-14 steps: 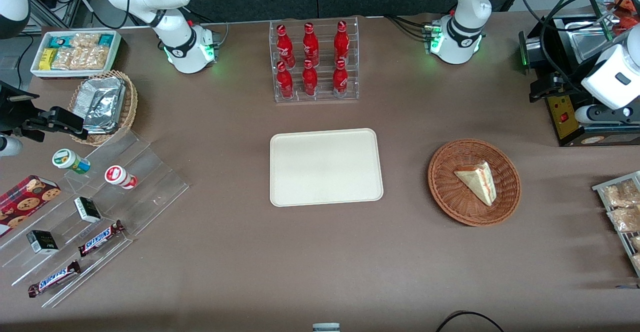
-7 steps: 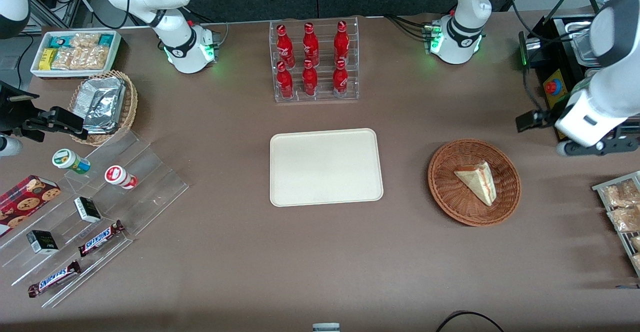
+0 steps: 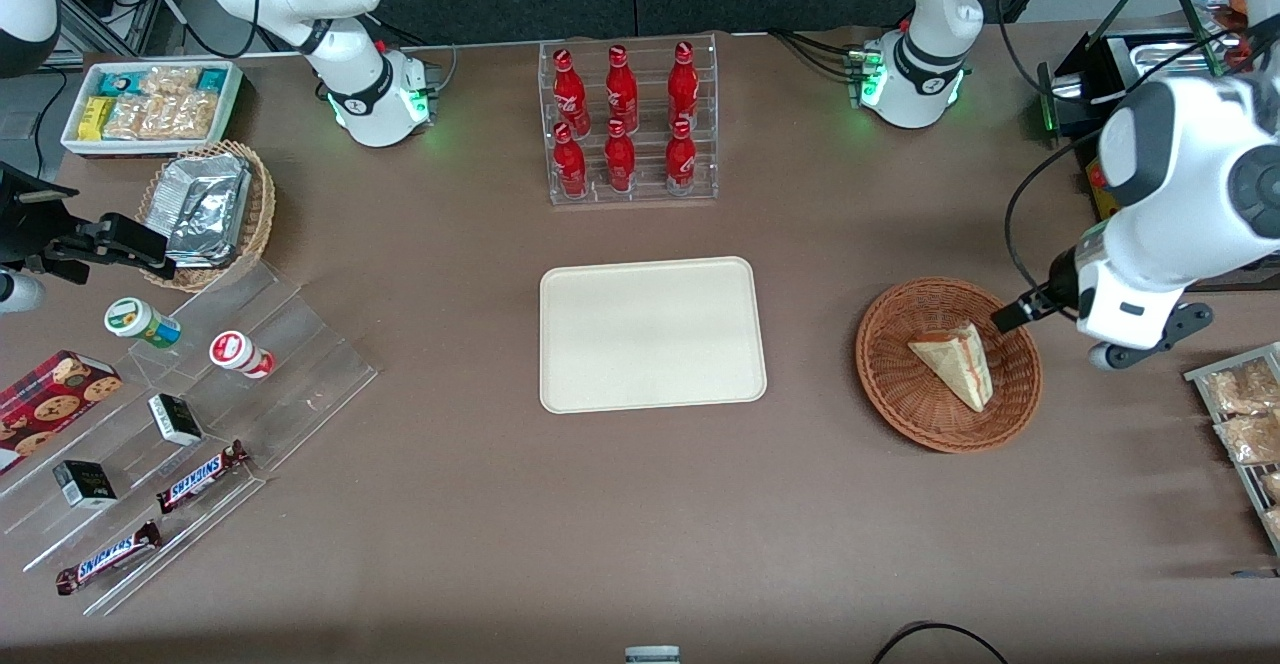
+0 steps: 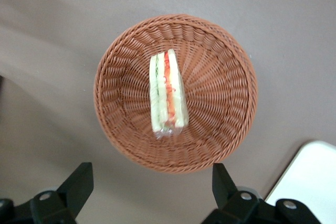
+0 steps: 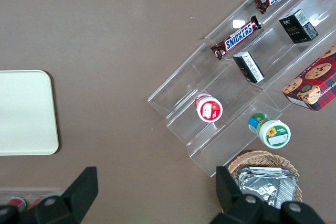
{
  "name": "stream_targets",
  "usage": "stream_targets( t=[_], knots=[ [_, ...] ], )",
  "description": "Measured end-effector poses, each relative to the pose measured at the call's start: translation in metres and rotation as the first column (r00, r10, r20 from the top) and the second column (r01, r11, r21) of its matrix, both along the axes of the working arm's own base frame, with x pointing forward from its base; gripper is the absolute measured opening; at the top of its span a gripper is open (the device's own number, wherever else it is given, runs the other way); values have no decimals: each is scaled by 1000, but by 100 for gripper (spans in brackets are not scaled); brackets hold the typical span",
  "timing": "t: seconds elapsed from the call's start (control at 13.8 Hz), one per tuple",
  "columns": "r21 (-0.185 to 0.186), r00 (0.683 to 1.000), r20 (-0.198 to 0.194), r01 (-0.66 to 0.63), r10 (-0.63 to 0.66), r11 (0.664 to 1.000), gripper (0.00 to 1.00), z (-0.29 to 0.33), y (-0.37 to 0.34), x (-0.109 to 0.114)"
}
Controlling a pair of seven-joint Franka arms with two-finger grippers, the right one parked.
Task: Place sandwich from basket to tray
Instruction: 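Lower the left gripper and close it on the wrapped sandwich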
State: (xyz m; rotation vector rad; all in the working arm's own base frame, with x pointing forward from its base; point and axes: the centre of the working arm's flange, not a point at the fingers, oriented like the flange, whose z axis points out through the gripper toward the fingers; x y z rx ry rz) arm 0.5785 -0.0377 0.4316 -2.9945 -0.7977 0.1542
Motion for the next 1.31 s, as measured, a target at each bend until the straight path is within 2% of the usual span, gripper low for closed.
stream_targets(
  t=[0.22,0.73,0.94,1.31],
  knots=[
    [6,996,25,-83,83,997,100,-25,-3,4],
    [-7,984,105,-142,142,990,100,-91,-2,-15],
    [-9,982,117,-148,149,989,100,-107,-8,-15],
    [-6,984,106,-146,146,989,100,-126,-12,-15]
  ],
)
